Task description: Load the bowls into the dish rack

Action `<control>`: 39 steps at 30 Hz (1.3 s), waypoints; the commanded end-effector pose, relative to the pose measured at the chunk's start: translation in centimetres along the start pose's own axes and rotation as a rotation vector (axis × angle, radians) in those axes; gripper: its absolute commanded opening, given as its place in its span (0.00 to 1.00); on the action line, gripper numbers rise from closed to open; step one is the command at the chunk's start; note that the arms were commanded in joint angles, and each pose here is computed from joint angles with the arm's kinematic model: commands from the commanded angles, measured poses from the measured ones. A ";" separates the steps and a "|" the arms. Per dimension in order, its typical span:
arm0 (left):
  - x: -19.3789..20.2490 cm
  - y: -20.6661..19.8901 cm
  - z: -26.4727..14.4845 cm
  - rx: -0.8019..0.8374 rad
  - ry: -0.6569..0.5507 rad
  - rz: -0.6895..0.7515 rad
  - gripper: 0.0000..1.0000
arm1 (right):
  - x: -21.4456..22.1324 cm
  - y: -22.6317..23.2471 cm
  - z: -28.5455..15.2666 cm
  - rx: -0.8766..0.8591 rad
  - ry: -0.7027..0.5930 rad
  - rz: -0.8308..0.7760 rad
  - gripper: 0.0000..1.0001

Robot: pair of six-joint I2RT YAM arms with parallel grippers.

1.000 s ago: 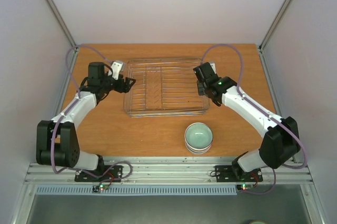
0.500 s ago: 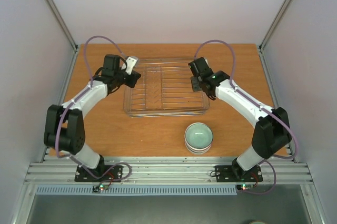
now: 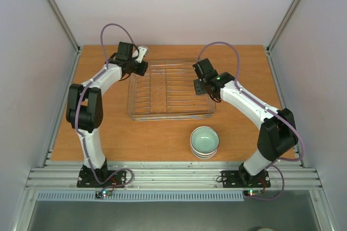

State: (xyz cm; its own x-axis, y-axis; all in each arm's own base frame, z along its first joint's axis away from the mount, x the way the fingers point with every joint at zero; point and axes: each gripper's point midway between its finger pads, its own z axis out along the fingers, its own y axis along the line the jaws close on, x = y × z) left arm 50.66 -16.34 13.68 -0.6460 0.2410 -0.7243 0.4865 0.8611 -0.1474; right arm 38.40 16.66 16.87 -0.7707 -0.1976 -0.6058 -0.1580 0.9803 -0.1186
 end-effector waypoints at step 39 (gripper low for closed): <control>-13.1 3.1 5.5 -0.229 -0.129 0.118 0.00 | 2.7 7.3 3.2 -0.116 0.121 -0.222 0.11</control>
State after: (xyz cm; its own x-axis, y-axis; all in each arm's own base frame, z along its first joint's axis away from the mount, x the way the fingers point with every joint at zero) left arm 64.22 -18.10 12.02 -0.5835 0.3757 -0.7200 0.4081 0.9021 0.1400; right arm 38.01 21.25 10.56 -0.8167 -0.3393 -0.4668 -0.3270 0.9386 -0.1102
